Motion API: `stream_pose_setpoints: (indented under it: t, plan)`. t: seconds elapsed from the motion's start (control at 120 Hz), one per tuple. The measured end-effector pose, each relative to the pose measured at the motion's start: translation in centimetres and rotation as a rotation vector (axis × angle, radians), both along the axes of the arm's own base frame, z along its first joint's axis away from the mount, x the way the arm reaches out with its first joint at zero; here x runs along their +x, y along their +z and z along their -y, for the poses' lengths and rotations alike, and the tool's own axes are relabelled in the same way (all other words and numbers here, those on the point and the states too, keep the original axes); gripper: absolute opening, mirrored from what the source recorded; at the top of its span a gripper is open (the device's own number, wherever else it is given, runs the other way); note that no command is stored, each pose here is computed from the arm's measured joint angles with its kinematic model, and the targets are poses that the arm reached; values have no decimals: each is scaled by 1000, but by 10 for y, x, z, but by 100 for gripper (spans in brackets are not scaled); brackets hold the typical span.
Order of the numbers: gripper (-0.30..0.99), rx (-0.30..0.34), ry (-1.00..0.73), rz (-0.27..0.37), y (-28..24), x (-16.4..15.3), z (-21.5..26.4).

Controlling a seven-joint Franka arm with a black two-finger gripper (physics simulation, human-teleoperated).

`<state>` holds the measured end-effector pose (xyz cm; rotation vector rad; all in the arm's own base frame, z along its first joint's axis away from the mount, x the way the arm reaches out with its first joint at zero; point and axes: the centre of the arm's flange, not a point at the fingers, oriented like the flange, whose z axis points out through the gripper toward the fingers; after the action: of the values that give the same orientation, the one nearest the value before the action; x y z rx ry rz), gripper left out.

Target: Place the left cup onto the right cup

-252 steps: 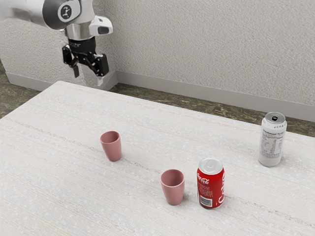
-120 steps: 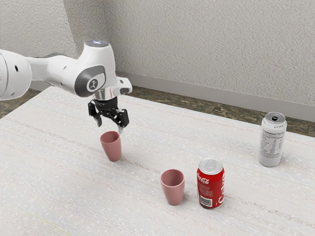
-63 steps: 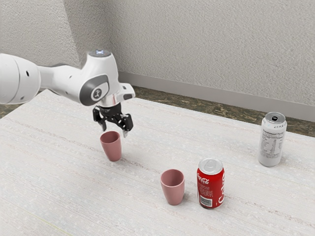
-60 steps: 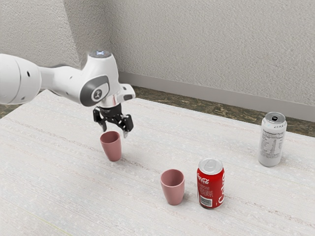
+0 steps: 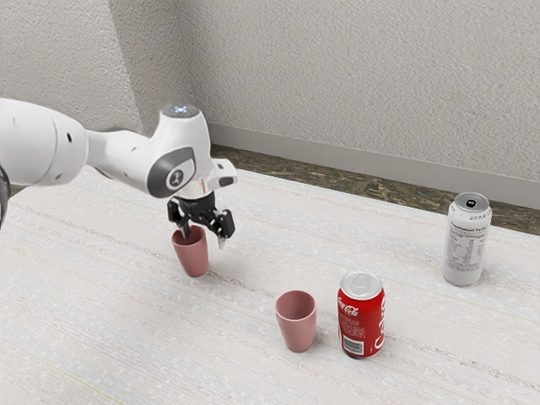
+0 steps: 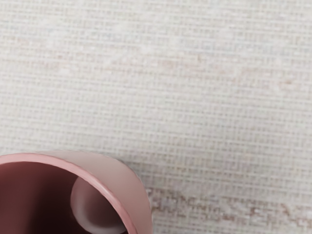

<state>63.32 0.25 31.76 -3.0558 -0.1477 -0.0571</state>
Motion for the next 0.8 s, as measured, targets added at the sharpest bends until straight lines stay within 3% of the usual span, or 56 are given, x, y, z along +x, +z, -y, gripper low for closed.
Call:
stream_pose_setpoints:
  t: [0.158, 0.617, 0.8]
  plan:
    - [64, -4, 1, 9, -5, 2, 1]
    - [9, -8, 12, 2, -18, 2, -2]
    - [-3, -6, 12, 3, -18, 3, -3]
